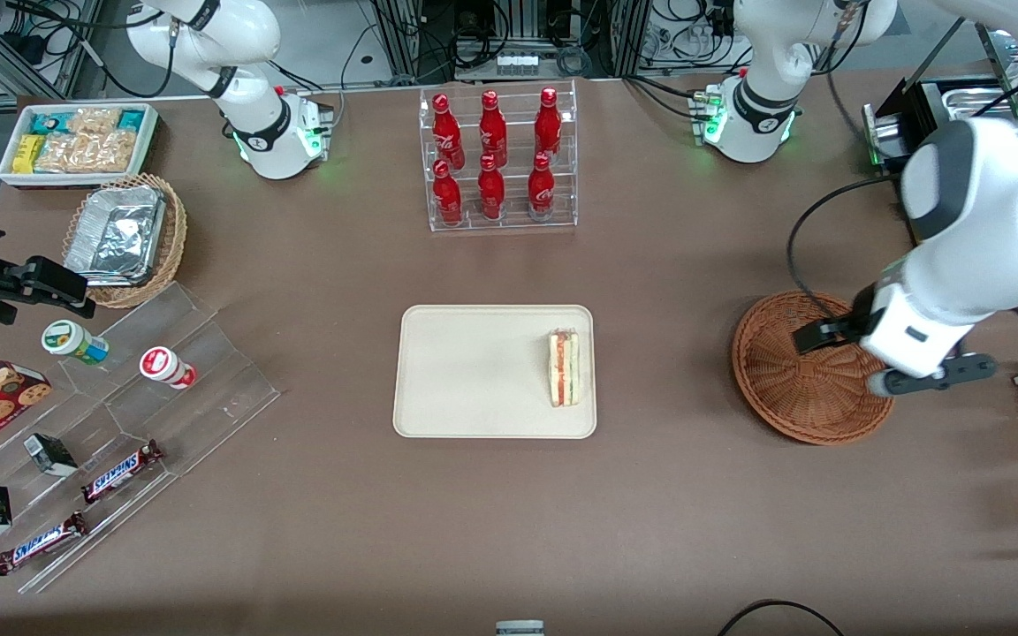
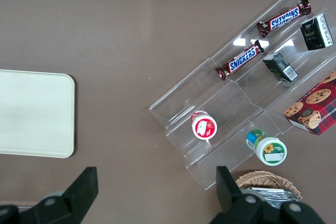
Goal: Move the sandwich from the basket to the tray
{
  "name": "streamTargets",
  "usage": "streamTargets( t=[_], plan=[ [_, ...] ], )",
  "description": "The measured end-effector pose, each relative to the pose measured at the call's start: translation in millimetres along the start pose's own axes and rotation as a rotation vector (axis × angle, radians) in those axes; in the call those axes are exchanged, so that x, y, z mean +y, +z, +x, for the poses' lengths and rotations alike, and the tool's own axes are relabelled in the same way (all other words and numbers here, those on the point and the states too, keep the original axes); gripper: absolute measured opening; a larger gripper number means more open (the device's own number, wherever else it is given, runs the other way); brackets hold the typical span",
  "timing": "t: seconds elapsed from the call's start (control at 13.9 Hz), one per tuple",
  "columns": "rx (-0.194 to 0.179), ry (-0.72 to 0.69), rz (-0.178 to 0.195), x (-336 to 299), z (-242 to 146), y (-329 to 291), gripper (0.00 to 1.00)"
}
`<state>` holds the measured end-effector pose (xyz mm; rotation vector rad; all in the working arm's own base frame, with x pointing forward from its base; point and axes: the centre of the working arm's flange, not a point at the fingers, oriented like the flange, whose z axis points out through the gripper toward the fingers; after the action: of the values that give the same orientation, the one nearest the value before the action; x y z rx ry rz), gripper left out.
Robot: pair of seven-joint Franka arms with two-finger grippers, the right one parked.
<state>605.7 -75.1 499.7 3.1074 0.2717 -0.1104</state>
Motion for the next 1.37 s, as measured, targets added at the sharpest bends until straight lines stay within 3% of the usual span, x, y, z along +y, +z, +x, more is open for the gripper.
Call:
streamTargets(
  t=[0.58, 0.72, 0.94, 1.08, 1.37],
  plan=[
    [0.075, 0.035, -0.036, -29.9, -61.5, -107.7, 1.00],
    [0.076, 0.047, -0.028, -28.3, -72.5, -124.3, 1.00],
    [0.081, 0.060, 0.015, -28.7, -81.9, -148.0, 1.00],
    [0.090, 0.072, 0.019, -23.0, -86.8, -159.2, 1.00],
    [0.052, 0.076, 0.032, -21.9, -92.1, -157.5, 1.00]
  ],
)
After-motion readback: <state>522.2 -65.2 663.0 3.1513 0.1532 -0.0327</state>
